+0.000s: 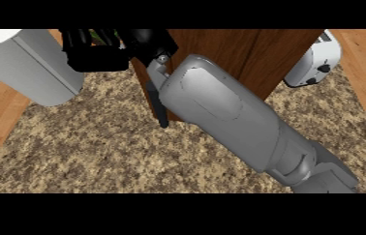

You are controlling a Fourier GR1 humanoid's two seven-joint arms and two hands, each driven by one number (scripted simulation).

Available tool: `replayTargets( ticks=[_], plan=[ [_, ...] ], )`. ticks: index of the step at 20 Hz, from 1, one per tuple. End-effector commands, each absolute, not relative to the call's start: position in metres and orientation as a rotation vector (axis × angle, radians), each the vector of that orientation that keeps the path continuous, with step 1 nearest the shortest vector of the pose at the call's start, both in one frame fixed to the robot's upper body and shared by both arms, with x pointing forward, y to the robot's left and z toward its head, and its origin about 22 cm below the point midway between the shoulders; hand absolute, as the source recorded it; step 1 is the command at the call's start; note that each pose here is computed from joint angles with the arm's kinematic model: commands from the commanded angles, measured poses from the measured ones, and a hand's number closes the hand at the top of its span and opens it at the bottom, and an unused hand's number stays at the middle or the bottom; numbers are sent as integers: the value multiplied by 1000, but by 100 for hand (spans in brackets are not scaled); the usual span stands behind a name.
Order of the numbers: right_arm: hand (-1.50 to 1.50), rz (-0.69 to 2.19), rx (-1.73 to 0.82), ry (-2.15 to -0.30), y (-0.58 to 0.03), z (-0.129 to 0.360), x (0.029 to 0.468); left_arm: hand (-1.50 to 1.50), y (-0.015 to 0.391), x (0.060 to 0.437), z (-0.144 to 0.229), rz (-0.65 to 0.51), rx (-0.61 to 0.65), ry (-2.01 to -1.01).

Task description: Pick up the wine, place it into the cabinet and close the cabinet

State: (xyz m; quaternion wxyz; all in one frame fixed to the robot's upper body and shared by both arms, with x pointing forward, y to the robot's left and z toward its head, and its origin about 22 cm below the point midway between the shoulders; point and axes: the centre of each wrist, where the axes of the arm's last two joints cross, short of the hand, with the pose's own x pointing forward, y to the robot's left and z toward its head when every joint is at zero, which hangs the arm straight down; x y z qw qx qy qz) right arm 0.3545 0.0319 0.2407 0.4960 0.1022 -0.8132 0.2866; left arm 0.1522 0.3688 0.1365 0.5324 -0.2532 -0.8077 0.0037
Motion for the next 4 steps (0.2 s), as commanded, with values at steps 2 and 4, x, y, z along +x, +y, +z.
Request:
replayTargets(
  ticks=[2, 4],
  plan=[
    [150, 526, -14, -1819, -39, 201, 410, 150, 368, 156, 142, 1, -589, -1921],
    [150, 521, 0, -1842, -34, 207, 410, 150, 371, 158, 145, -15, -586, -1929]
  ],
)
